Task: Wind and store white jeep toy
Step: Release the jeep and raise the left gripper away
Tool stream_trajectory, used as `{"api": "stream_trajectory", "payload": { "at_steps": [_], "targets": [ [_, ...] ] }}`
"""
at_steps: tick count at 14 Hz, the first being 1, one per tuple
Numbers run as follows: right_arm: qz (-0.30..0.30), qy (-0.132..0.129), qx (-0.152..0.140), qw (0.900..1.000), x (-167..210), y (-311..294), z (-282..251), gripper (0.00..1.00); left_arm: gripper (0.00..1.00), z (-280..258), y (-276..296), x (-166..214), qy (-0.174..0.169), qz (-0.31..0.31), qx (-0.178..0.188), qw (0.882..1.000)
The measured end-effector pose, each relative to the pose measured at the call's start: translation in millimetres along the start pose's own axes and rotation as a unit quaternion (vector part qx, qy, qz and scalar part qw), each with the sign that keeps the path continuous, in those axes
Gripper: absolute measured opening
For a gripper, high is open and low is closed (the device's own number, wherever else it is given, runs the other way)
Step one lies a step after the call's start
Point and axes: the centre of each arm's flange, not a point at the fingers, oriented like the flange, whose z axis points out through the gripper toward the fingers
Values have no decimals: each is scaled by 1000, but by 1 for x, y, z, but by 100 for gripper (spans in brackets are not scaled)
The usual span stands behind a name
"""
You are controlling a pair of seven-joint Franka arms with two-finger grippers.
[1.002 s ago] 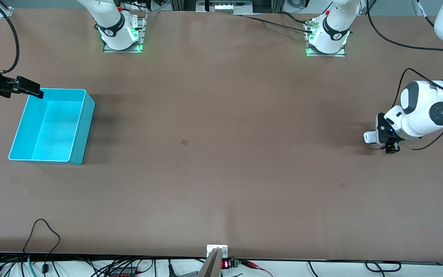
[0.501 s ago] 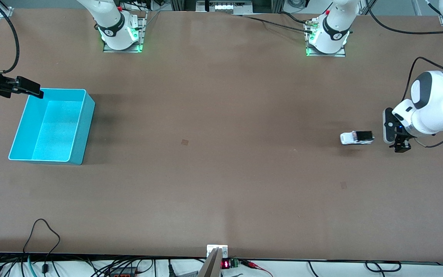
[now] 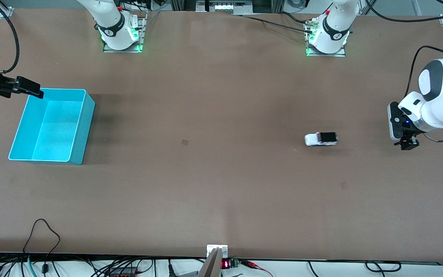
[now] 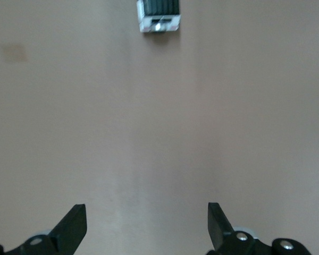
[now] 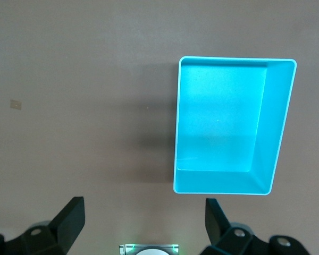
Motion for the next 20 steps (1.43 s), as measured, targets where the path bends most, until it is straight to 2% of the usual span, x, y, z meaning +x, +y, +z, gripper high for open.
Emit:
{"api": "stream_trajectory", "payload": {
  "at_steps": [6,13,17,20],
  "targets": [
    [0,0,0,1000,0,0,0,100,100,-27,-8,46,30,11,22,999],
    [0,0,0,1000,0,0,0,100,100,-85,-24,66,38,15,54,998],
    [0,0,0,1000,0,0,0,100,100,-84,-25,71,68,-33,49,996],
    [0,0,0,1000,0,0,0,100,100,-87,-26,78,88,-104,44,990]
  ]
}}
